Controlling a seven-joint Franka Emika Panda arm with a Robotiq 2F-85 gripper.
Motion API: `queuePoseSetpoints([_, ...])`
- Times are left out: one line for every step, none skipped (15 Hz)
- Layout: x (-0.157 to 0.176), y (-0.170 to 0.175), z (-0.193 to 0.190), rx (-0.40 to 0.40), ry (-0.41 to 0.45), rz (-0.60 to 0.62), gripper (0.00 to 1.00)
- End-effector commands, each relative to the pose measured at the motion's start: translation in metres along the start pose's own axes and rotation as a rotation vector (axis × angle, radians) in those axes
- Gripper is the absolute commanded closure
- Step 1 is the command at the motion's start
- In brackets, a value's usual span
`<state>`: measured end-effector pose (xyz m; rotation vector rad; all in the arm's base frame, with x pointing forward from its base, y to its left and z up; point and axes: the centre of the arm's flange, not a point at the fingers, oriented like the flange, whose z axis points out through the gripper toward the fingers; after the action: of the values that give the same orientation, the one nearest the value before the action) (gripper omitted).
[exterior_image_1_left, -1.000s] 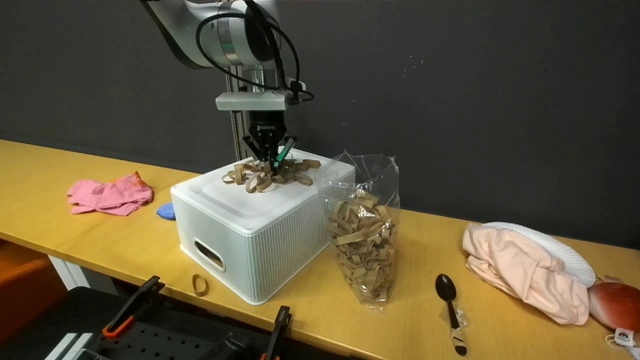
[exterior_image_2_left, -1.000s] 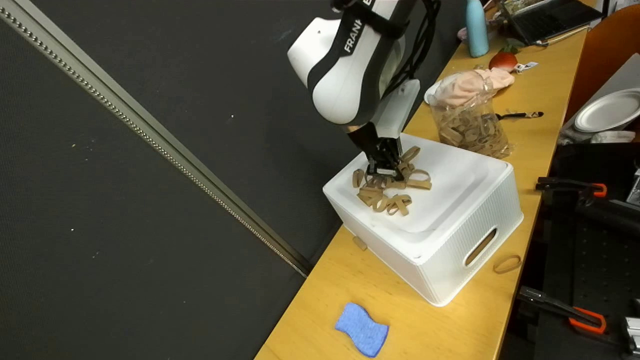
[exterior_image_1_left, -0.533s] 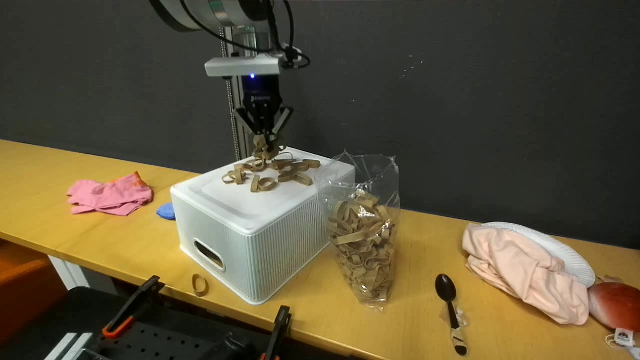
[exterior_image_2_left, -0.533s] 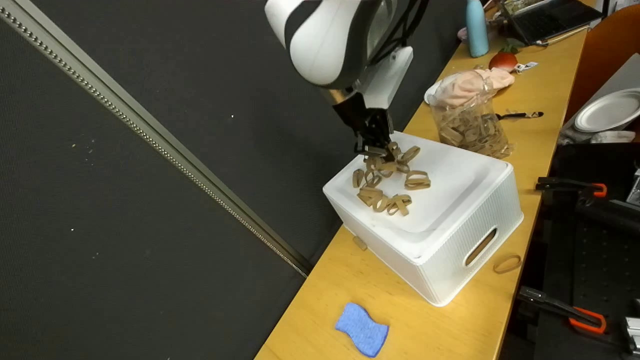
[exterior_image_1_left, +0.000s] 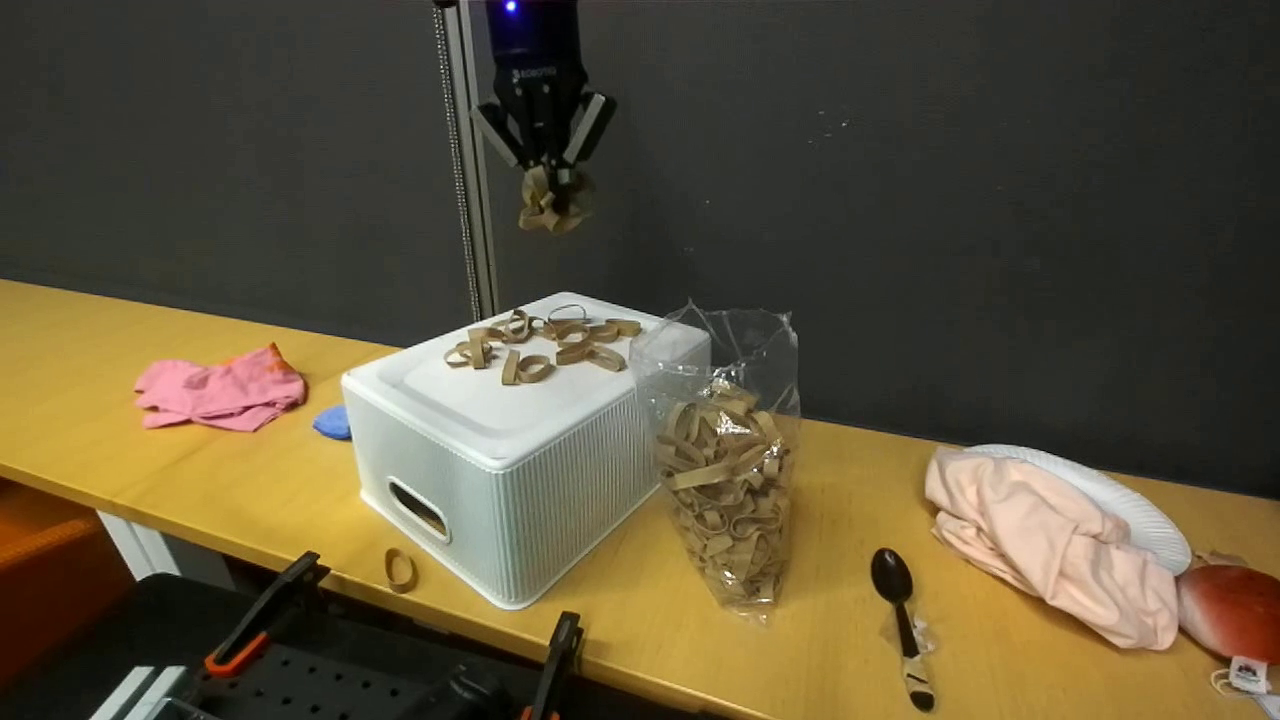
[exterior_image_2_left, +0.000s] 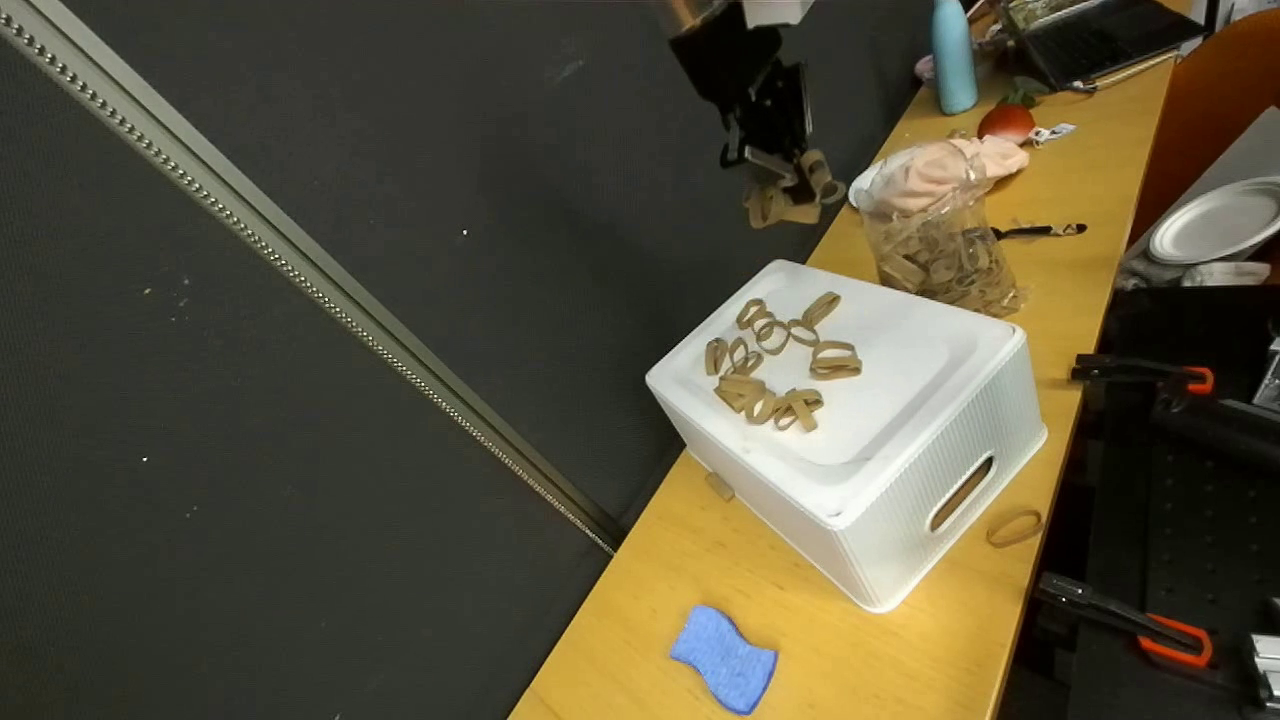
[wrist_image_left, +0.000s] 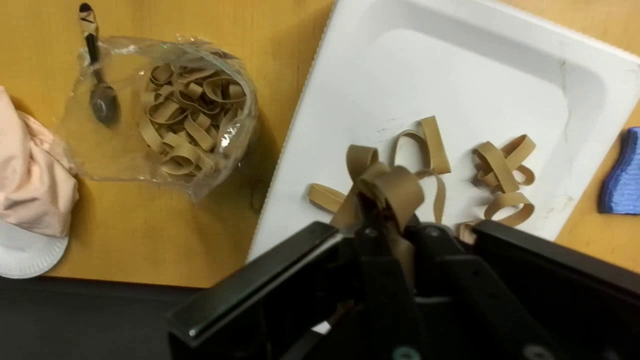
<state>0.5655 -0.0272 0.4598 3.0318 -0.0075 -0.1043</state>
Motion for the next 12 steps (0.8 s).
queuePoseSetpoints([-0.014, 0.033, 0.018, 0.000, -0.025, 0.094, 0.98])
queuePoseSetpoints([-0.016, 0.040, 0.024, -0.002, -0.027, 0.119, 0.98])
queuePoseSetpoints([-0.018, 0.046, 0.031, -0.003, -0.030, 0.140, 0.98])
queuePoseSetpoints([-0.022, 0.051, 0.036, -0.015, -0.031, 0.164, 0.98])
queuePoseSetpoints([-0.025, 0.056, 0.042, -0.019, -0.031, 0.185, 0.98])
queuePoseSetpoints([-0.029, 0.060, 0.045, -0.031, -0.021, 0.211, 0.98])
queuePoseSetpoints([-0.032, 0.065, 0.048, -0.045, -0.014, 0.235, 0.98])
queuePoseSetpoints([-0.037, 0.070, 0.047, -0.062, -0.011, 0.265, 0.98])
queuePoseSetpoints([-0.039, 0.074, 0.051, -0.075, -0.007, 0.289, 0.98])
queuePoseSetpoints([-0.047, 0.079, 0.049, -0.090, -0.007, 0.311, 0.98])
queuePoseSetpoints([-0.050, 0.083, 0.053, -0.101, -0.005, 0.330, 0.98])
queuePoseSetpoints([-0.057, 0.088, 0.052, -0.114, -0.007, 0.350, 0.98])
